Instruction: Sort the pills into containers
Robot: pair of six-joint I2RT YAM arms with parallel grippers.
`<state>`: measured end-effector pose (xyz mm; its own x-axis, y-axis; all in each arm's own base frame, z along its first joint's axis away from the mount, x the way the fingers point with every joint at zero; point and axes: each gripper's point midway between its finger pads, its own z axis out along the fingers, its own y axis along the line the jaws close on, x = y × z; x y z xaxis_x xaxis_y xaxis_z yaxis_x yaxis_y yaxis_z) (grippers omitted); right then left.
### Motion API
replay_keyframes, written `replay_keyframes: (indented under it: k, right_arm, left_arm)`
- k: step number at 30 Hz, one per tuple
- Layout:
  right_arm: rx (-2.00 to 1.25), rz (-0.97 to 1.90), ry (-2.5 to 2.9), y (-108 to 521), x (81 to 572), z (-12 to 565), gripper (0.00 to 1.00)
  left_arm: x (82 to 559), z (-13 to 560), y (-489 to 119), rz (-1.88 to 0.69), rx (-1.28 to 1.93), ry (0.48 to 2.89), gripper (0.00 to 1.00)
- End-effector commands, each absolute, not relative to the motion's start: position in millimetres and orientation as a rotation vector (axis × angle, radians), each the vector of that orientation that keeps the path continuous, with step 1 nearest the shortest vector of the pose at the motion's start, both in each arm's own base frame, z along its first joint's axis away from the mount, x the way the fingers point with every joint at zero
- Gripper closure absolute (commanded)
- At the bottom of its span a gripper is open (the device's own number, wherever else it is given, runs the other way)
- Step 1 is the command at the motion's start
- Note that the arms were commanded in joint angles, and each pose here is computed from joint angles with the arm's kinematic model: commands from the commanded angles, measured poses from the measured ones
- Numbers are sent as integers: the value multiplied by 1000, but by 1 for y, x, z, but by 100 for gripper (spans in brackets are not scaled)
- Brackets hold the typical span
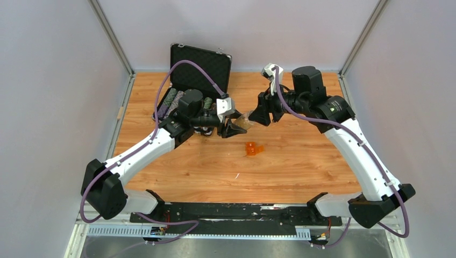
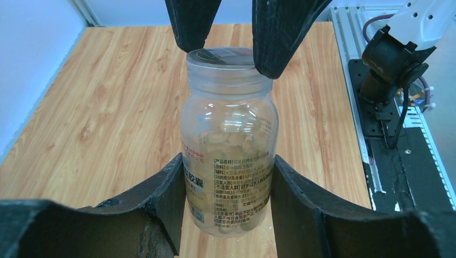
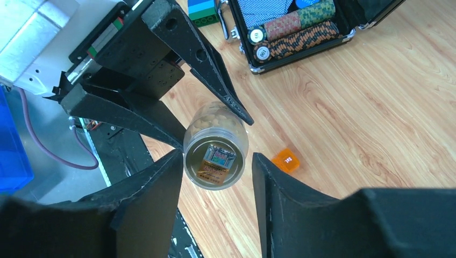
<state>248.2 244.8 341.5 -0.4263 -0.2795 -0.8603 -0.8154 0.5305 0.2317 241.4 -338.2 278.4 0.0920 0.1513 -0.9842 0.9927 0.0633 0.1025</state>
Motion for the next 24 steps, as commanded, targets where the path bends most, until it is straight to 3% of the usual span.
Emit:
replay_keyframes:
  k: [1, 4, 9, 14, 18, 21, 24]
  right_arm:
    - [-851, 831, 1926, 246, 255, 360, 51]
    - [-838, 840, 1949, 249, 256, 355, 54]
    - [-821, 823, 1982, 251, 260, 346, 50]
    - [-744, 856, 2013, 254, 262, 351, 76]
    - [-656, 898, 2057, 261, 264, 353, 85]
    - [-429, 882, 2156, 263, 278, 346, 99]
    - [-51, 853, 2223, 255, 294, 345, 100]
  left_arm:
    - [239, 310, -341, -994, 1302, 1159, 100]
    - [243, 311, -342, -981, 1294, 1156, 100]
    - [246, 313, -343, -970, 1288, 1146, 100]
    - [247, 312, -345, -979, 1284, 1147, 100]
    - [255, 314, -346, -962, 1256, 1155, 100]
    - [269, 313, -346, -904, 1206, 1188, 100]
    - [281, 311, -344, -851, 1170, 1217, 100]
